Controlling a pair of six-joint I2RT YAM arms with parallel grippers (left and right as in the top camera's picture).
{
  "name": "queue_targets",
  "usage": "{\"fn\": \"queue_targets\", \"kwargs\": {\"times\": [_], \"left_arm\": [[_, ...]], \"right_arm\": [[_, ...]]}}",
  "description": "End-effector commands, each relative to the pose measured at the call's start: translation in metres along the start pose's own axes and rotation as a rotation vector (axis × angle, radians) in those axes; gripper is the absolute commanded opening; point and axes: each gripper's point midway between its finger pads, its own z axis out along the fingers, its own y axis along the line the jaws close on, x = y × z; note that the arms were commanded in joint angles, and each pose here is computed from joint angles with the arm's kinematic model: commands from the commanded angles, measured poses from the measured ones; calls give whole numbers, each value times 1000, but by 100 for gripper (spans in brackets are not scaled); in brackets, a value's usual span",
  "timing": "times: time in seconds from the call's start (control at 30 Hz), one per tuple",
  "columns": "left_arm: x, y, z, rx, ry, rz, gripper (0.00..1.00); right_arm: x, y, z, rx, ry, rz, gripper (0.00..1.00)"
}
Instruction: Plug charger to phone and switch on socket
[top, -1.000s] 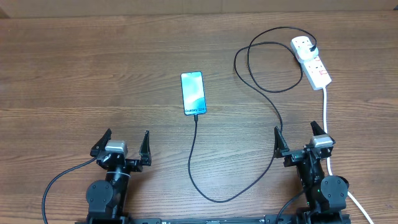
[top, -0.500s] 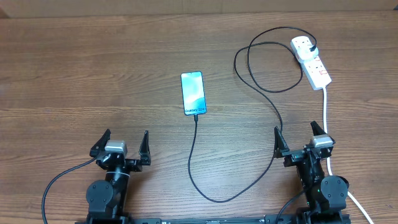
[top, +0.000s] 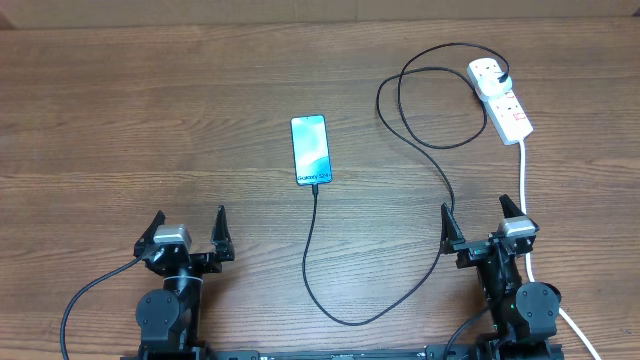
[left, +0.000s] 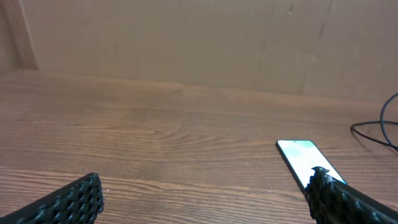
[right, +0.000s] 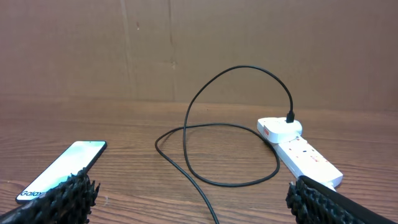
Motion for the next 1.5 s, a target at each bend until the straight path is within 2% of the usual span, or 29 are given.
{"fn": "queue_targets", "kwargs": {"times": [0.0, 0.33, 1.47], "left_arm": [[-1, 2, 0, -20, -13, -20, 100], [0, -5, 0, 9, -8, 112, 100], [0, -10, -1, 38, -9, 114, 100]], "right_arm": [[1, -3, 0, 14, -7, 1, 100], [1, -3, 0, 14, -7, 2, 100], [1, -3, 0, 14, -7, 2, 100]]}}
